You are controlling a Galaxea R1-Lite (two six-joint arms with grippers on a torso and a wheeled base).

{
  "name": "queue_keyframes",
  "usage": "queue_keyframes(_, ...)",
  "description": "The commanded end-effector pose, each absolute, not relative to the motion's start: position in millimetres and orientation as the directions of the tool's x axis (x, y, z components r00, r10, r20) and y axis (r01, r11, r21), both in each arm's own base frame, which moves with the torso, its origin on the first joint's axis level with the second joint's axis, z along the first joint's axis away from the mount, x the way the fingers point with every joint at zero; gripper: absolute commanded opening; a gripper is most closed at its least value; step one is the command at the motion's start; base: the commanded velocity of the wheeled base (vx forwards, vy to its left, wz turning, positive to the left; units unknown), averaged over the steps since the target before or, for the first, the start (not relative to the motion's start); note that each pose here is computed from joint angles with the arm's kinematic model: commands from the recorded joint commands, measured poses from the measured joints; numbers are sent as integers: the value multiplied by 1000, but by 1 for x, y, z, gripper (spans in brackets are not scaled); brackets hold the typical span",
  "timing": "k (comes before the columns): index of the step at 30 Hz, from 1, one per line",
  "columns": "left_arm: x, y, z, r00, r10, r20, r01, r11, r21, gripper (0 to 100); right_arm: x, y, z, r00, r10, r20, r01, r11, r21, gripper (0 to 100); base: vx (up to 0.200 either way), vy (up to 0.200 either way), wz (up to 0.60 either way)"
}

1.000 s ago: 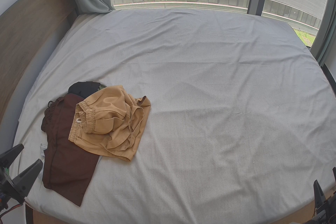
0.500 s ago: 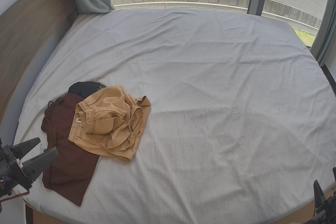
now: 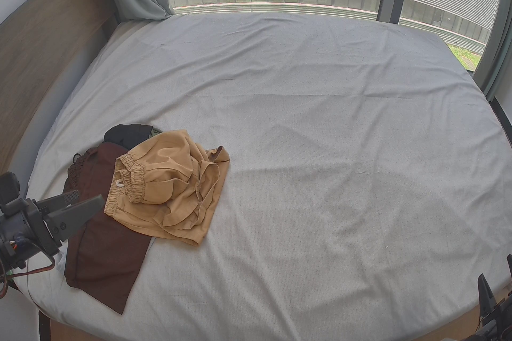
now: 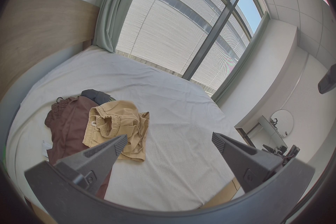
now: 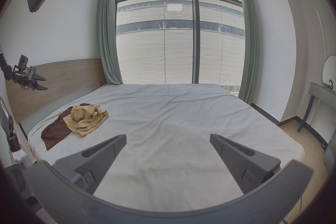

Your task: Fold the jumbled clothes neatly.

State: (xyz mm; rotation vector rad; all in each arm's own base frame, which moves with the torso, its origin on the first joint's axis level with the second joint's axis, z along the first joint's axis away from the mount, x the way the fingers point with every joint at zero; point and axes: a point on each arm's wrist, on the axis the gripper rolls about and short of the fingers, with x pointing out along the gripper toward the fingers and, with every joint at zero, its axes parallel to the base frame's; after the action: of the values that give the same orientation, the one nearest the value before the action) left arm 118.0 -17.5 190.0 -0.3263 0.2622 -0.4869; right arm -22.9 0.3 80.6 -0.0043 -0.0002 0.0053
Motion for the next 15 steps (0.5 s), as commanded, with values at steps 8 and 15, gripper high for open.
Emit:
queue_keyframes(8,154,-4,175,826,-515,-229,390,816,-426,100,-23,0,76,1000,5,0,-5,1000,-5,100,0,0,0)
queue_keyframes(15,176,3,171,825,-527,-206,407,805,-432,100,-23,0,76,1000,6,0,-6,1000,-5,100,0,0,0)
